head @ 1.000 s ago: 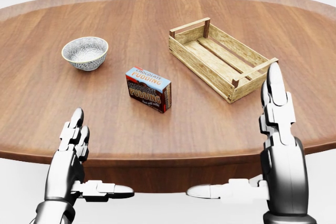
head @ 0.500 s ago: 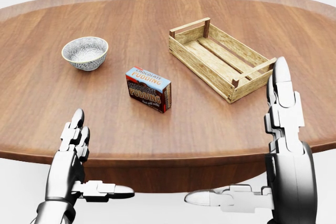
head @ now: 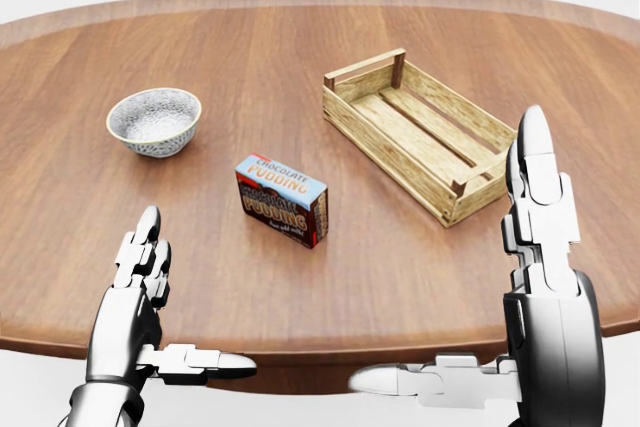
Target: Pick up the chocolate pudding and put it in the tray.
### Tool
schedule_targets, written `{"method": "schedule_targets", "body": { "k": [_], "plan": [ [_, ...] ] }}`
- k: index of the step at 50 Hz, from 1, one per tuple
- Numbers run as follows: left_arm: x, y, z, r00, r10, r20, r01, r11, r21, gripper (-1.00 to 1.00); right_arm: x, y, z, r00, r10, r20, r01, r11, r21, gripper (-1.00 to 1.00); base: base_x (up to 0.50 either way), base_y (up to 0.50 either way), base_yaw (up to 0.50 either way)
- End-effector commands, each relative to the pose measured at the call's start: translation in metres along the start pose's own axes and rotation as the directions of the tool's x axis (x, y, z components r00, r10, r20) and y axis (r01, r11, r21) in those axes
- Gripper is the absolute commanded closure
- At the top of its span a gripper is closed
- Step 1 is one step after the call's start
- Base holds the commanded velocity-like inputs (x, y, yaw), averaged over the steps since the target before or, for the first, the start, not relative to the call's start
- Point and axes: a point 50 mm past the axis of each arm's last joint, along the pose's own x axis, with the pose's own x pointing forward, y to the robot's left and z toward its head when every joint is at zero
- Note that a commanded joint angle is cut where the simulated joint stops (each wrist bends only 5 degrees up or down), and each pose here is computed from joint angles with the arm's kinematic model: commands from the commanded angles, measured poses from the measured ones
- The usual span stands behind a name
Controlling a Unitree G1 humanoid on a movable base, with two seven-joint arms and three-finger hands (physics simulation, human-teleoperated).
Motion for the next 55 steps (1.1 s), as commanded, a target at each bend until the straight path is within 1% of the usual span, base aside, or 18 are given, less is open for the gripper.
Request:
{"method": "schedule_targets", "body": {
  "k": [1, 6, 7, 13, 17, 19, 20, 23, 24, 28, 31, 32, 35, 46, 48, 49, 55],
  "plan": [
    [-0.0002, -0.0003, 0.0008, 1.0, 0.0, 0.002, 0.0, 1.0, 0.003, -1.0, 0.0003, -0.0003, 0.0012, 1.0, 0.001, 0.006, -0.001, 1.0, 0.001, -1.0, 0.25, 0.0, 0.0],
    [-0.0005, -0.0003, 0.0012, 1.0, -0.001, 0.003, 0.001, 1.0, 0.002, -1.0, -0.0002, 0.0002, 0.001, 1.0, 0.003, 0.003, -0.003, 1.0, 0.002, -1.0, 0.25, 0.0, 0.0],
    [-0.0006, -0.0004, 0.0012, 1.0, -0.002, 0.004, 0.002, 1.0, 0.001, -1.0, -0.0013, 0.0007, -0.0024, 1.0, 0.003, -0.013, -0.003, 1.0, 0.001, -1.0, 0.25, 0.0, 0.0],
    [0.0, -0.0001, -0.0008, 1.0, -0.001, -0.001, 0.001, 1.0, -0.001, -1.0, 0.0001, 0.0002, 0.0014, 1.0, 0.004, 0.006, -0.004, 1.0, 0.002, -1.0, 0.24, 0.0, 0.0],
    [-0.0003, -0.0002, -0.0003, 1.0, -0.003, 0.001, 0.003, 1.0, 0.0, -1.0, -0.0016, 0.0013, -0.0033, 1.0, 0.005, -0.018, -0.005, 1.0, 0.001, -1.0, 0.25, 0.0, 0.0],
    [-0.0002, -0.0001, -0.0005, 1.0, -0.002, 0.001, 0.002, 1.0, -0.001, -1.0, -0.0003, 0.0007, 0.0009, 1.0, 0.004, 0.003, -0.004, 1.0, 0.001, -1.0, 0.25, 0.0, 0.0],
    [-0.0002, 0.0, -0.0005, 1.0, -0.002, 0.0, 0.002, 1.0, -0.001, -1.0, -0.0024, 0.0018, -0.005, 1.0, 0.004, -0.027, -0.004, 1.0, -0.001, -1.0, 0.25, 0.0, 0.0],
    [-0.0002, 0.0002, -0.0004, 1.0, -0.002, 0.0, 0.002, 1.0, -0.001, -1.0, -0.0003, 0.0006, 0.001, 1.0, 0.004, 0.003, -0.004, 1.0, 0.001, -1.0, 0.25, 0.0, 0.0],
    [-0.0002, 0.0002, -0.0003, 1.0, -0.002, 0.0, 0.002, 1.0, -0.002, -1.0, -0.0022, 0.0017, -0.0045, 1.0, 0.004, -0.024, -0.004, 1.0, -0.001, -1.0, 0.25, 0.0, 0.0],
    [-0.0001, 0.0001, -0.0002, 1.0, -0.002, 0.0, 0.002, 1.0, -0.002, -1.0, -0.0002, 0.0007, 0.0007, 1.0, 0.005, 0.002, -0.005, 1.0, 0.0, -1.0, 0.25, 0.0, 0.0],
    [0.0002, -0.0001, -0.0007, 1.0, -0.001, -0.001, 0.001, 1.0, -0.002, -1.0, 0.0001, 0.0006, 0.0012, 1.0, 0.006, 0.005, -0.006, 1.0, 0.001, -1.0, 0.25, 0.0, 0.0],
    [0.0002, -0.0001, -0.0005, 1.0, -0.001, -0.001, 0.001, 1.0, -0.002, -1.0, -0.0012, 0.0014, -0.0028, 1.0, 0.006, -0.014, -0.006, 1.0, -0.002, -1.0, 0.25, 0.0, 0.0],
    [0.0003, -0.0002, -0.0008, 1.0, -0.001, -0.002, 0.001, 1.0, -0.002, -1.0, 0.0004, -0.0001, 0.0016, 1.0, 0.004, 0.008, -0.004, 1.0, 0.0, -1.0, 0.25, 0.0, 0.0],
    [0.0, -0.0004, -0.001, 1.0, 0.001, -0.002, -0.001, 1.0, -0.003, -1.0, 0.0006, -0.0006, 0.0023, 1.0, 0.002, 0.011, -0.002, 1.0, -0.001, -1.0, 0.25, 0.0, 0.0],
    [-0.0001, -0.0004, -0.0006, 1.0, 0.001, -0.003, -0.001, 1.0, -0.003, -1.0, -0.0018, 0.0011, -0.0059, 1.0, 0.003, -0.028, -0.003, 1.0, -0.005, -1.0, 0.25, 0.0, 0.0],
    [-0.0003, -0.0003, -0.0004, 1.0, 0.001, -0.003, -0.001, 1.0, -0.003, -1.0, -0.0001, 0.0001, -0.0002, 1.0, 0.003, -0.001, -0.003, 1.0, -0.002, -1.0, 0.25, 0.0, 0.0],
    [-0.0003, 0.0002, -0.0007, 1.0, 0.0, -0.003, 0.0, 1.0, -0.003, -1.0, 0.0002, 0.0007, 0.0017, 1.0, 0.005, 0.007, -0.005, 1.0, -0.002, -1.0, 0.25, 0.0, 0.0]
  ]
}}
